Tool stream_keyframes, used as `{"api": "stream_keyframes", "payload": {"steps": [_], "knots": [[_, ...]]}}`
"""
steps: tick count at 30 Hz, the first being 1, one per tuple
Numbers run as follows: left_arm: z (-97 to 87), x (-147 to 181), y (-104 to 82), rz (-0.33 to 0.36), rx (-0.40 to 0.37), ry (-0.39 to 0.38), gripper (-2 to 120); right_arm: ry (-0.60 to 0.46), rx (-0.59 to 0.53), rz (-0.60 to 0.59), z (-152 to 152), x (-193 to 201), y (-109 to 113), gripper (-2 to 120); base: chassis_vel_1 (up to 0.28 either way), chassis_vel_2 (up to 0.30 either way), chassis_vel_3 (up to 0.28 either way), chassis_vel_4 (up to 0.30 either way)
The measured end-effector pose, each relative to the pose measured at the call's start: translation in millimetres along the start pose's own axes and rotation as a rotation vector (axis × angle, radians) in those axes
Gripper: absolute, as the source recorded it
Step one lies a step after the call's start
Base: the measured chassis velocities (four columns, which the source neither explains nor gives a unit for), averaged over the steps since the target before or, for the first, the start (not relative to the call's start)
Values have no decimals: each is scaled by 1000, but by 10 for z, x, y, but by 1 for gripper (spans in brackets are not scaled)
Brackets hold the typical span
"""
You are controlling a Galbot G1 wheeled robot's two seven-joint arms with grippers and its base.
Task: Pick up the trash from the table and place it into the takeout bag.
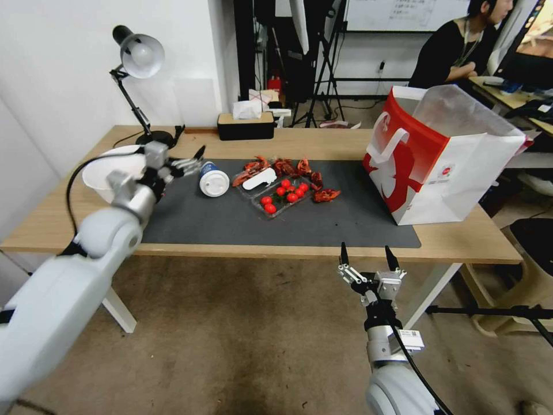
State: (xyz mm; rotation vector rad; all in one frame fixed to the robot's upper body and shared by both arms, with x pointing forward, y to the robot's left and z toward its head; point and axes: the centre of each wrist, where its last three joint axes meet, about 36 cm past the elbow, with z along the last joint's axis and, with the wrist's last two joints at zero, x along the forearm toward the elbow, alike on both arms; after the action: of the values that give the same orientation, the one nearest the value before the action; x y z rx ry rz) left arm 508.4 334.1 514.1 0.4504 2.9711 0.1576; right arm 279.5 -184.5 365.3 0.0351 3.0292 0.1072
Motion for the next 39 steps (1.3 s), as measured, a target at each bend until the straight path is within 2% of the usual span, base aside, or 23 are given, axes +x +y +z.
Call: {"api": "stream_keyframes", "payload": {"steps": [1, 2, 4, 6, 7, 9, 10, 13, 14, 16, 18, 20, 31, 39], "knots": [[18, 79, -4, -9, 2, 0, 100, 0, 0, -1, 4, 1, 2, 100, 0, 0, 0, 0], [99, 304, -34, -26, 3, 14, 100, 0, 2, -3, 16, 4, 5, 100, 0, 0, 0, 0], [114, 339, -39, -29, 2, 16, 100, 0, 3, -3, 18, 4, 5, 100, 0, 0, 0, 0], [262, 635, -64, -68, -2, 33, 100, -1, 4, -4, 26, 8, 8, 100, 0, 0, 0, 0], [262, 635, -64, -68, -2, 33, 100, -1, 4, -4, 26, 8, 8, 100, 0, 0, 0, 0], [358, 941, -98, -125, 6, 34, 100, 2, 2, -7, 30, 21, 20, 100, 0, 0, 0, 0], [358, 941, -98, -125, 6, 34, 100, 2, 2, -7, 30, 21, 20, 100, 0, 0, 0, 0], [526, 1359, -201, -187, 10, 51, 100, 3, 2, -9, 34, 40, 21, 100, 0, 0, 0, 0], [526, 1359, -201, -187, 10, 51, 100, 3, 2, -9, 34, 40, 21, 100, 0, 0, 0, 0], [677, 1641, -319, -202, 7, 79, 100, 4, 1, -10, 37, 44, 27, 100, 0, 0, 0, 0], [721, 1707, -354, -202, 8, 90, 100, 4, 0, -11, 40, 45, 30, 100, 0, 0, 0, 0], [886, 1942, -490, -201, -9, 106, 100, 8, -1, -14, 61, 41, 46, 100, 0, 0, 0, 0], [1110, 2223, -711, -196, -4, 106, 100, 21, -3, -13, 95, 78, 71, 100, 0, 0, 0, 0], [1154, 2230, -713, -192, -1, 105, 100, 23, -2, -11, 103, 77, 70, 100, 0, 0, 0, 0]]}}
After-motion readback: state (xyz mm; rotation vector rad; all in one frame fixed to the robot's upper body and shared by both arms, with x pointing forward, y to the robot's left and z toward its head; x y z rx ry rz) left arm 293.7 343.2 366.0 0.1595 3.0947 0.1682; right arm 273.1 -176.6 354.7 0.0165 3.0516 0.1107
